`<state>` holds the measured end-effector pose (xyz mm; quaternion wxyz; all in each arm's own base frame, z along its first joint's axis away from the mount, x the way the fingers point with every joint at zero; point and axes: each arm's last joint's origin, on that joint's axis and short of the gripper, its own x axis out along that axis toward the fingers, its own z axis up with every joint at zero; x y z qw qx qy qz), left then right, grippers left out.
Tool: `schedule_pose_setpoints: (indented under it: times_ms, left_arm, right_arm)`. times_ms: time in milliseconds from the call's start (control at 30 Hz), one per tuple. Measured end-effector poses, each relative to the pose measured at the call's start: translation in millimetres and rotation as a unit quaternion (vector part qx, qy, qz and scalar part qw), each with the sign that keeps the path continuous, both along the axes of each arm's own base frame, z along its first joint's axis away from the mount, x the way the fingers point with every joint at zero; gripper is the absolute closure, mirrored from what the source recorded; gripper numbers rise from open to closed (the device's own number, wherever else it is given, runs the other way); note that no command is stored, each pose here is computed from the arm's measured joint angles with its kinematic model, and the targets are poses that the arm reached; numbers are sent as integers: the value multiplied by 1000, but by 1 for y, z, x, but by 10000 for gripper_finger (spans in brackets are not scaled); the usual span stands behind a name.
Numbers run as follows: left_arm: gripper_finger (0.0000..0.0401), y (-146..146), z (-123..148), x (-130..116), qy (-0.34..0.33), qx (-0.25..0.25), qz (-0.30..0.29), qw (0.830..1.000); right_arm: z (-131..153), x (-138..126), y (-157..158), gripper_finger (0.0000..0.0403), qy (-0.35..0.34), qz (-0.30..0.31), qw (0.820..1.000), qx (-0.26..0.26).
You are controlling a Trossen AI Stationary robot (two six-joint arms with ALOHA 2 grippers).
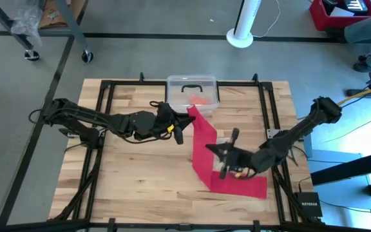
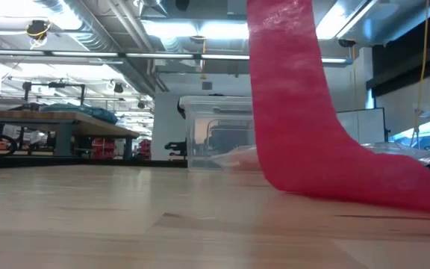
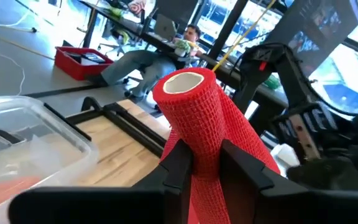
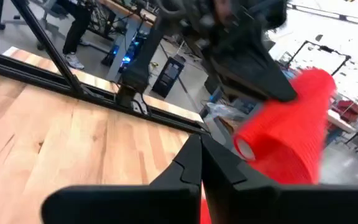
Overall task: Roll bandage
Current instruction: Roll the red bandage
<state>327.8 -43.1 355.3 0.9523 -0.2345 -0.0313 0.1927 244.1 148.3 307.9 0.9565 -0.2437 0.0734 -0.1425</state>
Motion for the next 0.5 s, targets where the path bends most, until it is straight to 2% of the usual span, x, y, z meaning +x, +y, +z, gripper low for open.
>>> schedule_pose_setpoints:
  times_ms: [133, 233, 300, 400, 500]
  left_arm:
    - [342, -8, 0, -1, 0, 0, -13, 1000]
    - [342, -15, 0, -2, 0, 0, -22, 1000]
    - [342, -19, 0, -3, 0, 0, -28, 1000]
    - [342, -25, 0, -4, 0, -1, -38, 999]
    - [342, -30, 0, -5, 0, -2, -46, 999]
  right_arm:
    - [-3, 11, 6, 389, 8, -76, 997, -28]
    - [-12, 15, 6, 362, 18, -134, 990, -47]
    - [-17, 18, 8, 338, 23, -136, 989, -52]
    - [-21, 23, 9, 305, 28, -102, 993, -44]
    - [-22, 26, 9, 287, 21, -97, 994, -35]
